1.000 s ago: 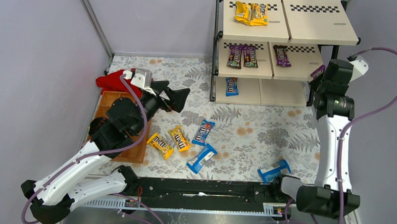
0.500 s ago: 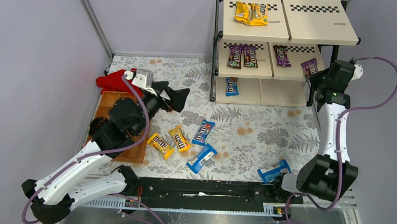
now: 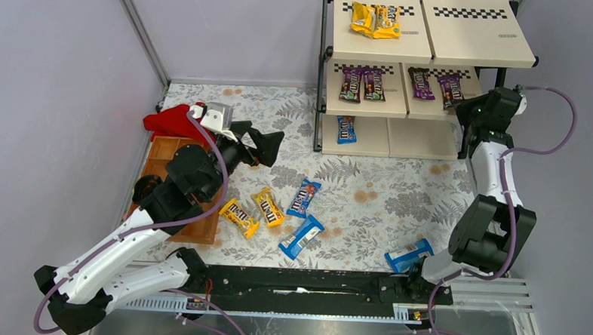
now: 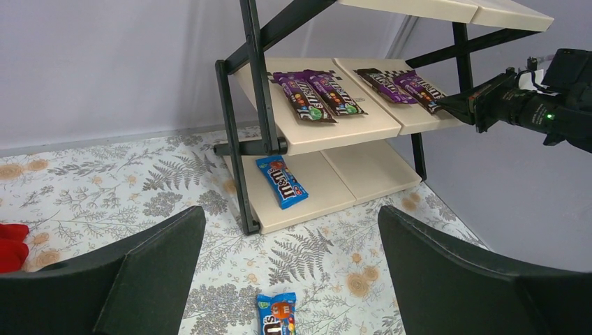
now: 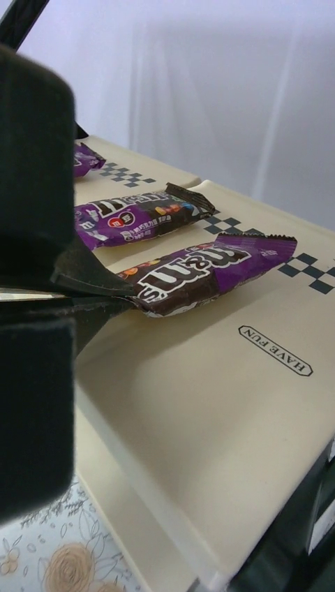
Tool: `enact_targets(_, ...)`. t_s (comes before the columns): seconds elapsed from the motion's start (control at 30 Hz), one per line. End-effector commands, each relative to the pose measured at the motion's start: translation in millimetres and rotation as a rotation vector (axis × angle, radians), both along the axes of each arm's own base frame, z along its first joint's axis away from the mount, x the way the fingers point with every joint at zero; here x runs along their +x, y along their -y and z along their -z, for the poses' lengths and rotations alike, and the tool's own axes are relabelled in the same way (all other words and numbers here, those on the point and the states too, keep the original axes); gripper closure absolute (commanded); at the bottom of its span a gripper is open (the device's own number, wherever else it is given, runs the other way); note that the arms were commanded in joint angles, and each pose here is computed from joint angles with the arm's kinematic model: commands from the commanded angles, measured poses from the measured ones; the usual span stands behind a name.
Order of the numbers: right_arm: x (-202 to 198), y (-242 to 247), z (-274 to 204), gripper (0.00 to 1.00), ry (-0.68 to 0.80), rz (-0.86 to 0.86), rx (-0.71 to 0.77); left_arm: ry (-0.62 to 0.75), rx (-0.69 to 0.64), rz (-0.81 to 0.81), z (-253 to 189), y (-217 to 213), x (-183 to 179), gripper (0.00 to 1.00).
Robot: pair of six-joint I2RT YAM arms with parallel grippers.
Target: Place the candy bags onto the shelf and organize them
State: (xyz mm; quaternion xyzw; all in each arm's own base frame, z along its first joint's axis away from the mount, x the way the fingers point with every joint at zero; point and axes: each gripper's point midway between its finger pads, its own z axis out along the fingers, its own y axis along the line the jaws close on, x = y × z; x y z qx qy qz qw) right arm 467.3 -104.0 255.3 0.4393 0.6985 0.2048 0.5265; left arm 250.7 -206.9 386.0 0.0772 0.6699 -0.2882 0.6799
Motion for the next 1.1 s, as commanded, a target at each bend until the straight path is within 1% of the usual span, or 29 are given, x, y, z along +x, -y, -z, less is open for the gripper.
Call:
enact_targets(0.0,19,-1,-23,1.0,0.098,-0.021,0.029,0.042,-0.022,-0.019,-14,-3,2,0.01)
enact_targets(0.3,33,-6,-17,1.0,0.087,-0.075,0.053,0.042,-0.017,-0.02,-14,-2,2,0.01)
enact_targets(0.83,41,-8,-14,1.0,0.1,-0.081,0.08,0.041,-0.014,-0.007,-13,0,2,0.01)
enact_targets(1.03,40,-13,-17,0.97,0.103,-0.102,0.074,0.044,-0.016,-0.003,-14,0,1,0.01)
enact_targets(1.07,40,-13,-17,0.92,0.101,-0.102,0.069,0.043,-0.016,-0.001,-14,1,1,0.01)
